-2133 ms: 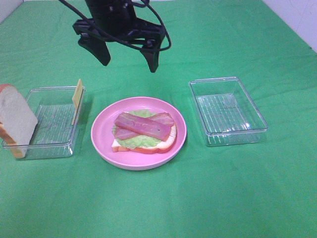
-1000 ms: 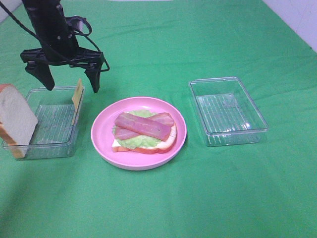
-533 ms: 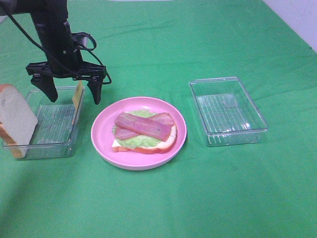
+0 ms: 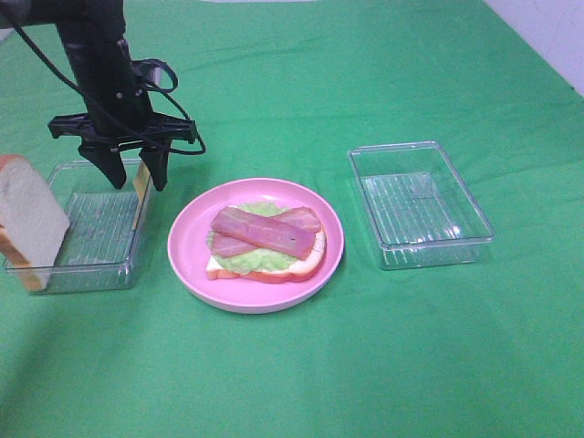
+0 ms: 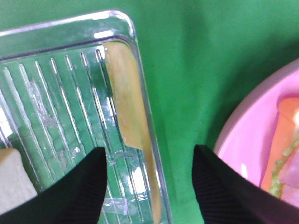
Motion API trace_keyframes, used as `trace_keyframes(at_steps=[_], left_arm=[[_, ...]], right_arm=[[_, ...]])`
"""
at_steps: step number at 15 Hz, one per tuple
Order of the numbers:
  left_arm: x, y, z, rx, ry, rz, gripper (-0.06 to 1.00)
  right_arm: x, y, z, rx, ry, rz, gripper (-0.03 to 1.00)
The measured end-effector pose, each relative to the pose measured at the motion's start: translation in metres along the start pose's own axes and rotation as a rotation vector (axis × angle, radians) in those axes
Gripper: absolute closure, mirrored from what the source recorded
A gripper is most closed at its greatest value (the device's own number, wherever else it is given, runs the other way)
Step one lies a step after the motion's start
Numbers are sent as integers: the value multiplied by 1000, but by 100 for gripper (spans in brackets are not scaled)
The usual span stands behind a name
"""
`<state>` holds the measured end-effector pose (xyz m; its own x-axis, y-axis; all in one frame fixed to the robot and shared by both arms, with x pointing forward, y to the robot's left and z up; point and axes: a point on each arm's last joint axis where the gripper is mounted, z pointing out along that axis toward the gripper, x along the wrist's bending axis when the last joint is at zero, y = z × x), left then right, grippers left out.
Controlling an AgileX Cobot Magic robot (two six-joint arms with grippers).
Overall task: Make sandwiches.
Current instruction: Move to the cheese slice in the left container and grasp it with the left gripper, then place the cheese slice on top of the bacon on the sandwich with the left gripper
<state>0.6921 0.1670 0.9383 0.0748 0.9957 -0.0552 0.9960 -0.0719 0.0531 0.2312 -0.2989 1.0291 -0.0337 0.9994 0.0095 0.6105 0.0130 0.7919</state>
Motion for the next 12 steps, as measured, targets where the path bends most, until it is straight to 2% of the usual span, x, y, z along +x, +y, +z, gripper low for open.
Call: trace_keyframes(at_steps=[3,4,5,8,12], left_arm=[[0,1,0,-12,-3,-2,45],[-1,2,0,-26,-6,-24,54],[-1,3,0,-34,-8,-44,68],[-1,4,0,-42,-10,-49,94],[-1,2,-12,-54,-13,-38,94]], right_arm=[[0,0,0,0,0,0,0],[0,0,0,0,0,0,0],[0,0,0,0,0,0,0],[0,0,0,0,0,0,0],[0,0,0,0,0,0,0]])
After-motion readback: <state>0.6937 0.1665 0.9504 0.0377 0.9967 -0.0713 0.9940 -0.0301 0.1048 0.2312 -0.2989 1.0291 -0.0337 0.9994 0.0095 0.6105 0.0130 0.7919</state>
